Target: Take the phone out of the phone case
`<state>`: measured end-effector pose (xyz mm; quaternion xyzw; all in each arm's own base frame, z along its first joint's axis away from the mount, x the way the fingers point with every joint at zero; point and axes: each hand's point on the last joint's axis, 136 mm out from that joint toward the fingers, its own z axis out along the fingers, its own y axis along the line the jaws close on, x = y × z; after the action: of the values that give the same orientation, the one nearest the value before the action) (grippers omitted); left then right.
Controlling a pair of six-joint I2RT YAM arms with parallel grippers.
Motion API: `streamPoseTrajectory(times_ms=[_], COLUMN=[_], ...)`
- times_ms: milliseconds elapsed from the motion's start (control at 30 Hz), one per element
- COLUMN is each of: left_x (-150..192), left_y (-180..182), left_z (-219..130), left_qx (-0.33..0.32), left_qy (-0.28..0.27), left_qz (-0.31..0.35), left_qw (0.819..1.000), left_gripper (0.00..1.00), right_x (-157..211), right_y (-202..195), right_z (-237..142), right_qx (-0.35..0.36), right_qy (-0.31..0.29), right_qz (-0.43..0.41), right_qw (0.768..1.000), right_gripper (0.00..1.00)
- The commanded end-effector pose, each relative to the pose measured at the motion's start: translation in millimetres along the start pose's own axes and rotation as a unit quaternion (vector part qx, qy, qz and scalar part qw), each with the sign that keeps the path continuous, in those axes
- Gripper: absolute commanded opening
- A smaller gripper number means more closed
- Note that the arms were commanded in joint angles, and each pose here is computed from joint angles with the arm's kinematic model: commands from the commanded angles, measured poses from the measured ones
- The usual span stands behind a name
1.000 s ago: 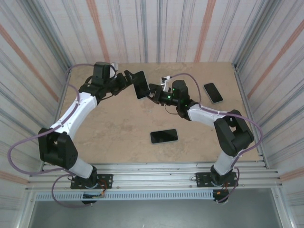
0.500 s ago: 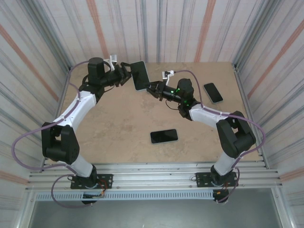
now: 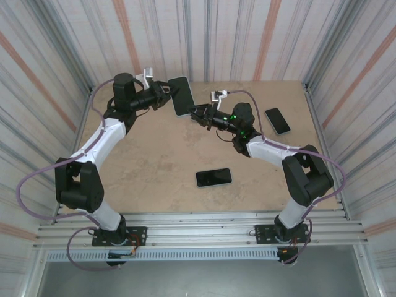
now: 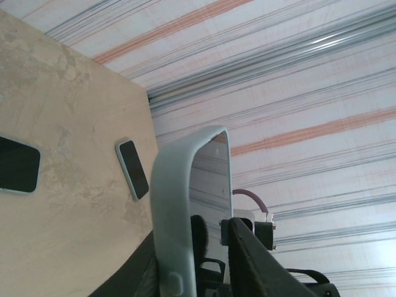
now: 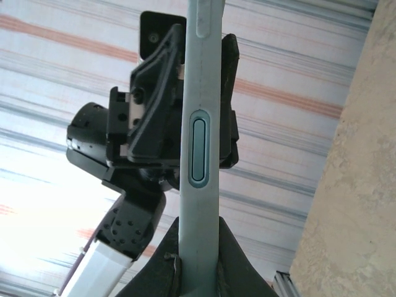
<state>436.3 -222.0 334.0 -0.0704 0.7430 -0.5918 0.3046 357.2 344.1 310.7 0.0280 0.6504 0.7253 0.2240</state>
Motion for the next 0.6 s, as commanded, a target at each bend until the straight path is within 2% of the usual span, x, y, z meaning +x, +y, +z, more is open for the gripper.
streamPoseTrajectory(times_ms=[0, 167, 367, 500, 567], left_x=[2, -2, -9, -15, -17], left_y=[-12, -16, -22, -27, -26], left_z=[1, 0, -2, -5, -7], left_qx=[0.023, 0.029, 0.036, 0.038, 0.032], left_qy=[0.010, 0.002, -0.018, -0.044, -0.061], left_qz=[0.008, 0.007, 0.004, 0.000, -0.002], left_qw=[1.000, 1.000, 0.999, 0.998, 0.998], left_gripper=[0.24, 0.11, 0.06, 0.00, 0.00], right_x=[6, 9, 8, 7, 8], right_y=[36, 38, 40, 41, 39], right_z=[-1, -3, -4, -5, -7], right_qx=[-0.050, -0.057, -0.058, -0.056, -0.049], right_qy=[0.012, 0.014, 0.008, -0.002, -0.011], right_qz=[-0.026, -0.023, -0.026, -0.040, -0.055], right_qw=[0.998, 0.998, 0.998, 0.998, 0.997], right_gripper=[0.03, 0.05, 0.21, 0.32, 0.37])
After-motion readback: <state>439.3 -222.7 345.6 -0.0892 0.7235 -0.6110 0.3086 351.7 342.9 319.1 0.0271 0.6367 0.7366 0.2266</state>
